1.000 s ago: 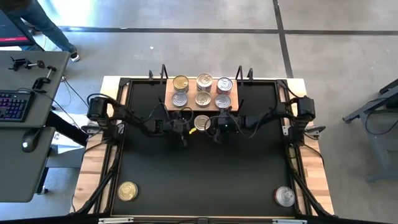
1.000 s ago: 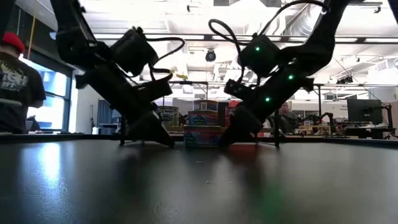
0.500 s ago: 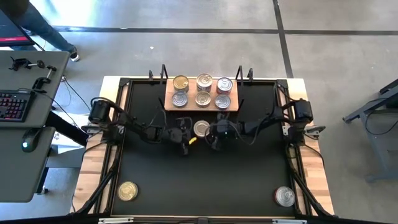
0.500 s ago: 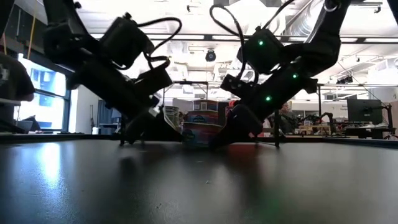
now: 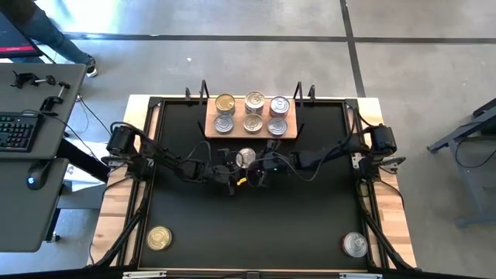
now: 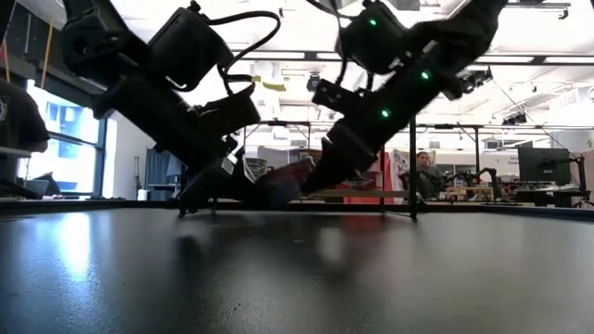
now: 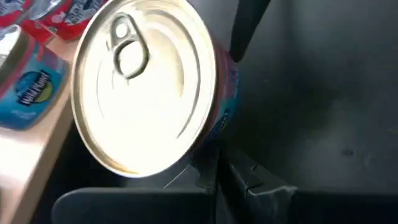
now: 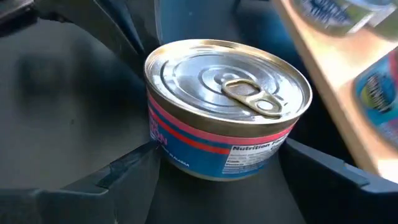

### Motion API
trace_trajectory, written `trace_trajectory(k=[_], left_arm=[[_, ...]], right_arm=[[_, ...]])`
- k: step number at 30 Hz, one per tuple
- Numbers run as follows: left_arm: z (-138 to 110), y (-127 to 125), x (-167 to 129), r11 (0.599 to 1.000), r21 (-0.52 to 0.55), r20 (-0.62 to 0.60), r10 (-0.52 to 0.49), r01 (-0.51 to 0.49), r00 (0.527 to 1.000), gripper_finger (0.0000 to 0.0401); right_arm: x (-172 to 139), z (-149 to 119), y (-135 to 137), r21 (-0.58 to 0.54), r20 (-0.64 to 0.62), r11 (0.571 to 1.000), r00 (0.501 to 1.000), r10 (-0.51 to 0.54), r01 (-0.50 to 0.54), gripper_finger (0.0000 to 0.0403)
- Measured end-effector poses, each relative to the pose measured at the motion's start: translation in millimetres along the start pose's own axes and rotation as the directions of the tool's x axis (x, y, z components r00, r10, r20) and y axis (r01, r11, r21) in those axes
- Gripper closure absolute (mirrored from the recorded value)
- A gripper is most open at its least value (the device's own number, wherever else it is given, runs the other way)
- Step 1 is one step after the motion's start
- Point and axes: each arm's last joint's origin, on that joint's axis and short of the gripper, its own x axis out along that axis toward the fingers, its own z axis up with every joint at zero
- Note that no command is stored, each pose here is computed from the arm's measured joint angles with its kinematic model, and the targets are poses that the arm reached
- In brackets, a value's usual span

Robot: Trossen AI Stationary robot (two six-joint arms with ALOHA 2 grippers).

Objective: Stack canned seafood by type on shelf
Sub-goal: Stack the blue-tuna can on top of the blue-pink tuna can on the shelf

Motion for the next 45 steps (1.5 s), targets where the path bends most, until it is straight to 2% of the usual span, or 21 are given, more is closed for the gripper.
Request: trace_trajectory(k=[6,13,18,21,30,35,39,41,45], left_arm=[[9,10,-5,1.000,0.025,-0.028,0.014,-0.014,0.999,0.0401],[26,17,-13,0.999,0.022,0.054,0.047,-0.048,0.997,0.0401],[35,21,-14,0.996,0.053,0.073,0.073,-0.077,0.995,0.0401],[36,20,-15,0.996,0.064,0.067,0.064,-0.068,0.996,0.0401],[39,11,-35,0.999,0.017,0.034,0.039,-0.040,0.999,0.0399],[35,5,-32,0.999,0.012,0.027,-0.043,0.042,0.999,0.0359],[32,7,-28,0.999,-0.040,0.001,-0.010,0.010,1.000,0.0308],[29,9,-26,0.999,-0.044,-0.024,-0.021,0.020,0.999,0.0288],[23,12,-23,0.999,-0.024,-0.074,-0.043,0.041,0.996,0.0268]], right_arm=[[-2,26,-8,-0.036,-0.022,0.999,0.999,-0.026,0.026,0.0094],[-2,41,-14,-0.072,-0.035,0.997,0.999,-0.025,0.022,0.0094],[-3,40,-12,-0.075,-0.057,0.997,0.998,0.020,-0.025,0.0095],[-3,37,-12,-0.064,-0.086,0.998,0.996,0.012,-0.017,0.0095],[-9,34,1,-0.083,-0.117,0.996,0.993,0.031,-0.041,0.0094],[-11,34,8,-0.100,-0.112,0.993,0.993,0.044,-0.055,0.0094],[-18,41,13,-0.171,-0.119,0.981,0.990,0.069,-0.089,0.0094],[-25,47,14,-0.229,-0.141,0.966,0.986,0.085,-0.116,0.0094],[-34,56,8,-0.367,-0.245,0.908,0.963,0.115,-0.202,0.0094]])
